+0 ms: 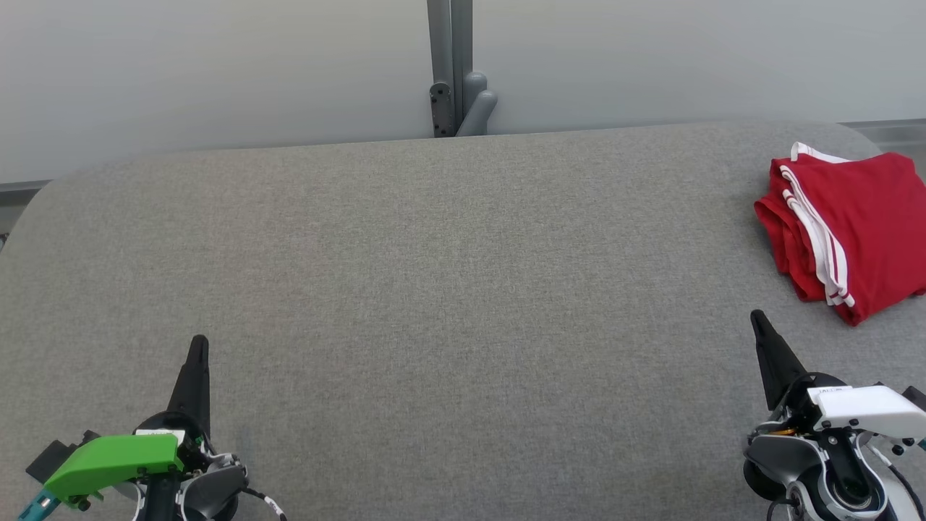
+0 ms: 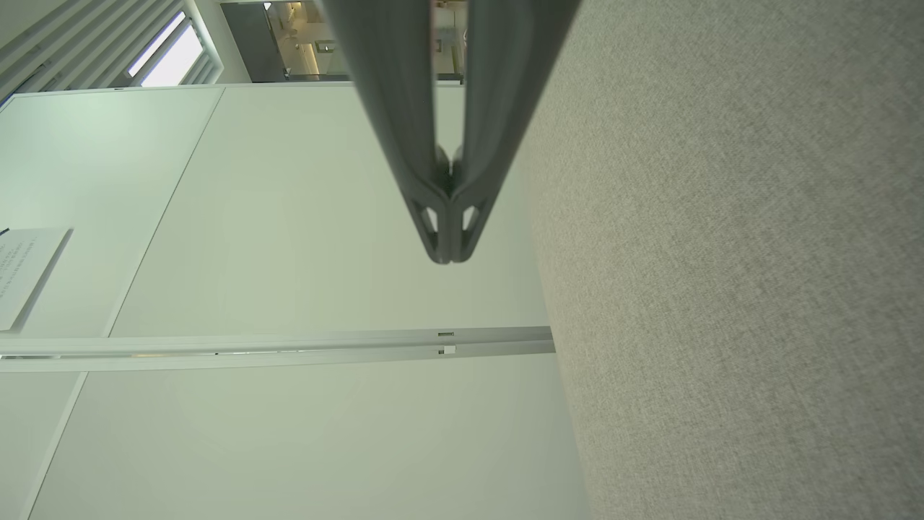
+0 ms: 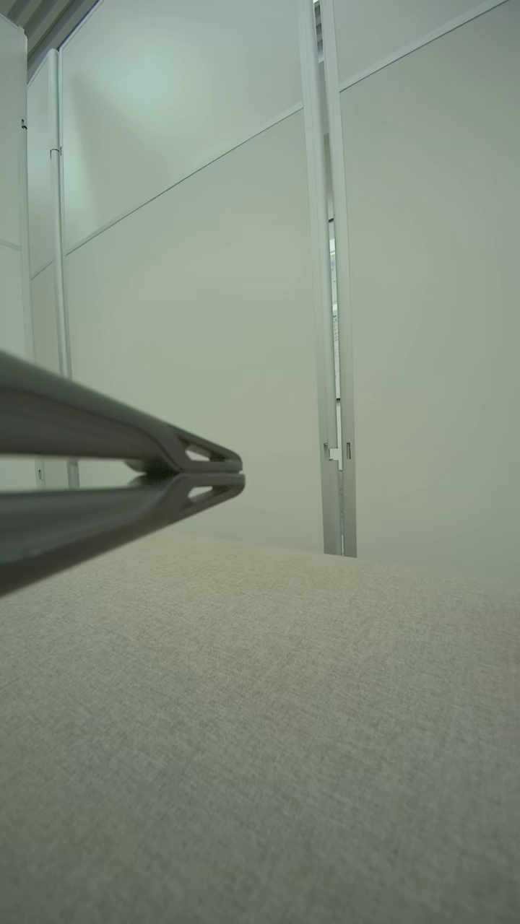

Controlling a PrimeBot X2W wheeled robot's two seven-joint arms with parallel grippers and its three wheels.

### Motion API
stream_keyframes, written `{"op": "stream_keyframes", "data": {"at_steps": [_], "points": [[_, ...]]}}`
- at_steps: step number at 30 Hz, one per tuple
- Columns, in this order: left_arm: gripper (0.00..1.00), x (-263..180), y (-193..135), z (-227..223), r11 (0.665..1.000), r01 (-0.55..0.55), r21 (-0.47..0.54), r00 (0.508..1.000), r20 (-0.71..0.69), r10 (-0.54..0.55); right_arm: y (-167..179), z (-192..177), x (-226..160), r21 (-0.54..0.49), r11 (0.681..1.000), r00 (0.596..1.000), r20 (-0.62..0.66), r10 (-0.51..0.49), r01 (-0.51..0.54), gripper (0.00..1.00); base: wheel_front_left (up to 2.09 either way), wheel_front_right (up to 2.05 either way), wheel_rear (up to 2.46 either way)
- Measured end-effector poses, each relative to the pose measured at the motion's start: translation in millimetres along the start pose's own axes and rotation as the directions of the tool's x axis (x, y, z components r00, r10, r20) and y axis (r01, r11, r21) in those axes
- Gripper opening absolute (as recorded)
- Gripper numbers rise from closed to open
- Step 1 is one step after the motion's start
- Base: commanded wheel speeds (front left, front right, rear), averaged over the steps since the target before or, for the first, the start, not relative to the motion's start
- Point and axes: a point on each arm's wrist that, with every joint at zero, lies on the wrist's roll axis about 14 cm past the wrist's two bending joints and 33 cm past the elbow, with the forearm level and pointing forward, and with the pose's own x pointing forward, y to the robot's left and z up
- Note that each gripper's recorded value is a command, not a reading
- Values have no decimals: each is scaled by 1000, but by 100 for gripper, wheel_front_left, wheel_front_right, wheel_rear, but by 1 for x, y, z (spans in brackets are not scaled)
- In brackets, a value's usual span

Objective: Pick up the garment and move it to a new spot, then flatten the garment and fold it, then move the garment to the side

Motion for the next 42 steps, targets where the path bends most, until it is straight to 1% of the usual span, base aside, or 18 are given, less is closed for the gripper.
{"op": "stream_keyframes", "data": {"at_steps": [42], "points": [[0,0,0,0,1000,0,0,1000,0,0,0,0,0,0,1000,1000,0,0,0,0,0,0,0]]}}
